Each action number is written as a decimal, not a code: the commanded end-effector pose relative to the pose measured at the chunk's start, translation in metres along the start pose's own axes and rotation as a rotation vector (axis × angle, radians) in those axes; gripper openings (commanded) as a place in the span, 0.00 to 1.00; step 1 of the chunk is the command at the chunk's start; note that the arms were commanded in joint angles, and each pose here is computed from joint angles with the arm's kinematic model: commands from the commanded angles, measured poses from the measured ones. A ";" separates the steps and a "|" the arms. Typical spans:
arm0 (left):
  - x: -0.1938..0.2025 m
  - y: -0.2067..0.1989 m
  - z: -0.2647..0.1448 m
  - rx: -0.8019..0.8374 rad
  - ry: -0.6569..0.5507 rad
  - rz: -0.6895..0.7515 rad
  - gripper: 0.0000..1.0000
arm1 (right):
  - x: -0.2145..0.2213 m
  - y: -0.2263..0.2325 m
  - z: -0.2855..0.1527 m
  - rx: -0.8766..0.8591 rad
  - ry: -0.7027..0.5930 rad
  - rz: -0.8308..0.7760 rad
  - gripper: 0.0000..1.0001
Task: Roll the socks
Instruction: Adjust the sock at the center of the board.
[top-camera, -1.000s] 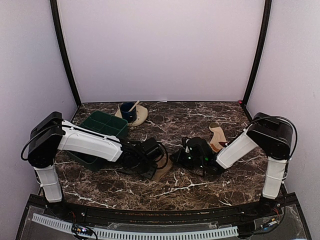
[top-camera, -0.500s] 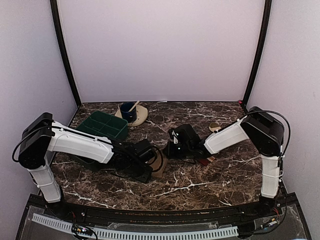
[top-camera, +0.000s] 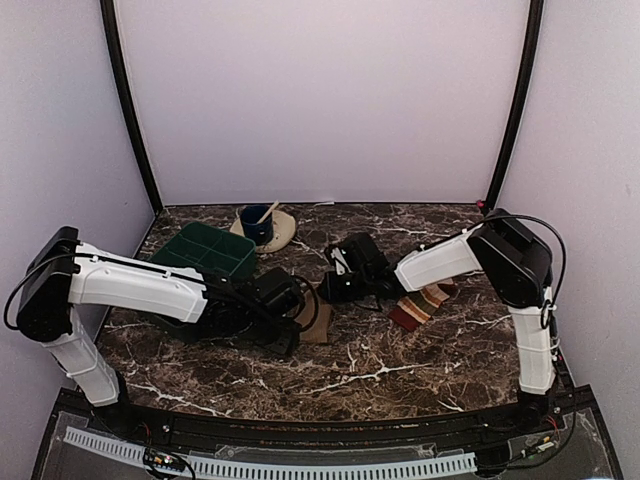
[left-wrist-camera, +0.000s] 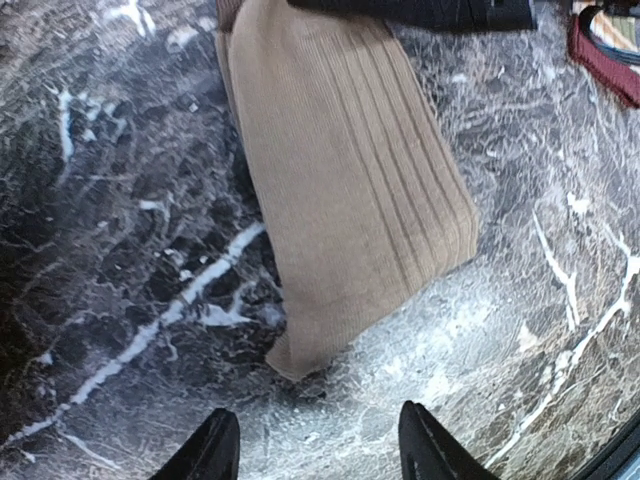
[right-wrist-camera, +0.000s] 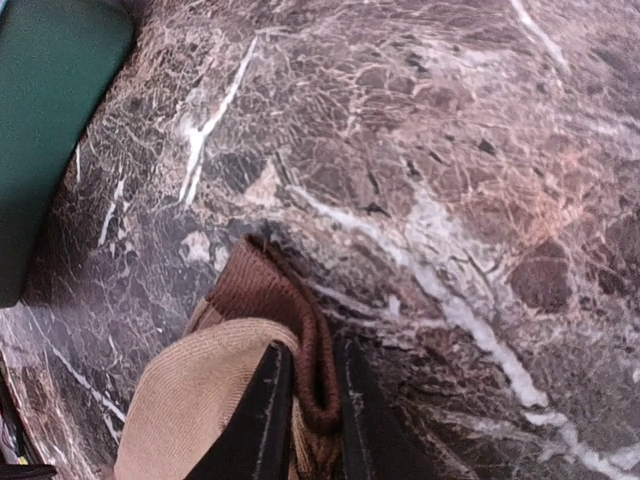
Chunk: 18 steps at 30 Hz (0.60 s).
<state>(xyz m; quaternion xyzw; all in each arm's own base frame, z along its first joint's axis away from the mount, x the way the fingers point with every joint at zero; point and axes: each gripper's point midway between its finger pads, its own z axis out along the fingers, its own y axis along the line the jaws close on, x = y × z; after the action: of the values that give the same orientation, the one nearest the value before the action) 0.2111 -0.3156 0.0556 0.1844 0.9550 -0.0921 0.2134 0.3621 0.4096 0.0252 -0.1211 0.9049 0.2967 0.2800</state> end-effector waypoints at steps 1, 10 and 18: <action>-0.008 0.012 -0.014 -0.028 -0.078 -0.010 0.57 | 0.014 -0.017 0.005 0.056 0.068 -0.050 0.21; -0.011 -0.001 -0.011 0.073 -0.150 0.068 0.57 | 0.003 -0.013 -0.018 0.081 0.045 -0.114 0.50; -0.010 0.007 -0.010 0.117 -0.212 0.074 0.54 | 0.001 -0.011 -0.046 0.099 0.002 -0.120 0.59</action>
<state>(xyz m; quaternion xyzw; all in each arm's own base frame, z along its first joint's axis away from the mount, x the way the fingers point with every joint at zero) 0.2121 -0.3037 0.0515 0.2161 0.9297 -0.1211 0.2725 0.3499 0.3836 0.0335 -0.1640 0.9125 0.2433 0.2850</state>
